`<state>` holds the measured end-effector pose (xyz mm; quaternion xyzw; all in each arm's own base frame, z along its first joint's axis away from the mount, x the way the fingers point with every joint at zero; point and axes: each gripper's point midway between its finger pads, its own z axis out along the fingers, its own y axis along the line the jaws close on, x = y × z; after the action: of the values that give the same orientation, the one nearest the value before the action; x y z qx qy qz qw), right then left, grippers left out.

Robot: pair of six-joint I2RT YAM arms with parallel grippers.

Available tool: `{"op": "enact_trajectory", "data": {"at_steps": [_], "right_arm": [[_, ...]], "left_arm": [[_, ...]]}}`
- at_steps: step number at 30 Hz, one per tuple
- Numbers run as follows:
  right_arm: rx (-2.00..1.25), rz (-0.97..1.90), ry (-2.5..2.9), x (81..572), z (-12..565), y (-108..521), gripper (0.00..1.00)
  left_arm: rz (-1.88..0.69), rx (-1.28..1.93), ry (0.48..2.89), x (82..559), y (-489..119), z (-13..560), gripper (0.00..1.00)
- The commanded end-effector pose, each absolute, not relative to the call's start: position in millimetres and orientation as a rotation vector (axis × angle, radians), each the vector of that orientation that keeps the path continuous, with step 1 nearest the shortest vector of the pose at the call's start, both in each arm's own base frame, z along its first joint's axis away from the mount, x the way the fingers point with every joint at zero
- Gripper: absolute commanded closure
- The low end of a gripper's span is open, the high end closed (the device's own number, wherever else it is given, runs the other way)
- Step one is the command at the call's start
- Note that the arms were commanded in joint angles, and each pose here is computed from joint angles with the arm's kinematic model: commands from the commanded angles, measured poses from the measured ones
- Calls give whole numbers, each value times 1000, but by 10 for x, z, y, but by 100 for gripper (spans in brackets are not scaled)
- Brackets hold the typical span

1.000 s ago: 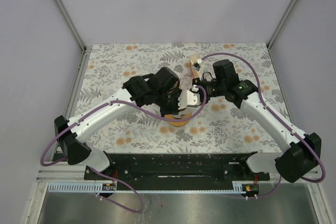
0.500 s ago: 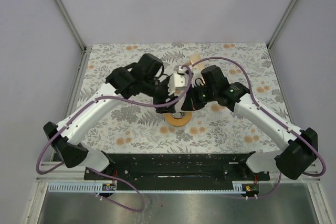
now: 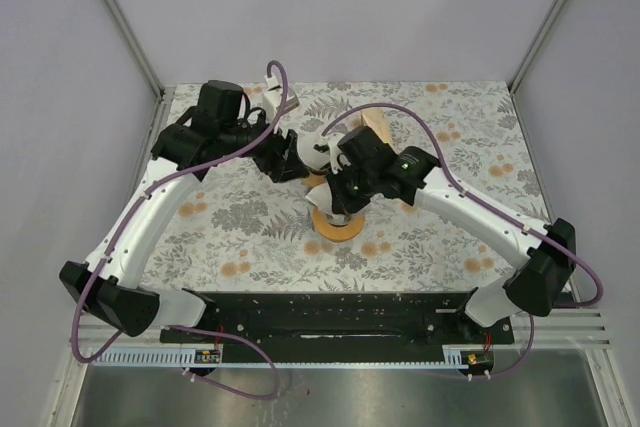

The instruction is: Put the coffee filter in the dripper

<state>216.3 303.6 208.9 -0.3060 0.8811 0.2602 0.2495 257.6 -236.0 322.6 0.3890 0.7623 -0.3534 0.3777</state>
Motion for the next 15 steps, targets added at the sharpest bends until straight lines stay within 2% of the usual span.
{"op": "enact_trajectory", "data": {"at_steps": [1, 6, 15], "right_arm": [[-946, 501, 2429, 2137, 2014, 3040, 100], [-1009, 380, 2503, 2074, 1805, 3029, 100], [-1022, 345, 2567, 2114, 1515, 3111, 100]], "left_arm": [[-943, 876, 2018, 2565, -2375, 3100, 27], [-956, 804, 2109, 2514, -2337, 2873, 28], [-1069, 758, 2176, 2414, -2412, 2684, 31]]}}
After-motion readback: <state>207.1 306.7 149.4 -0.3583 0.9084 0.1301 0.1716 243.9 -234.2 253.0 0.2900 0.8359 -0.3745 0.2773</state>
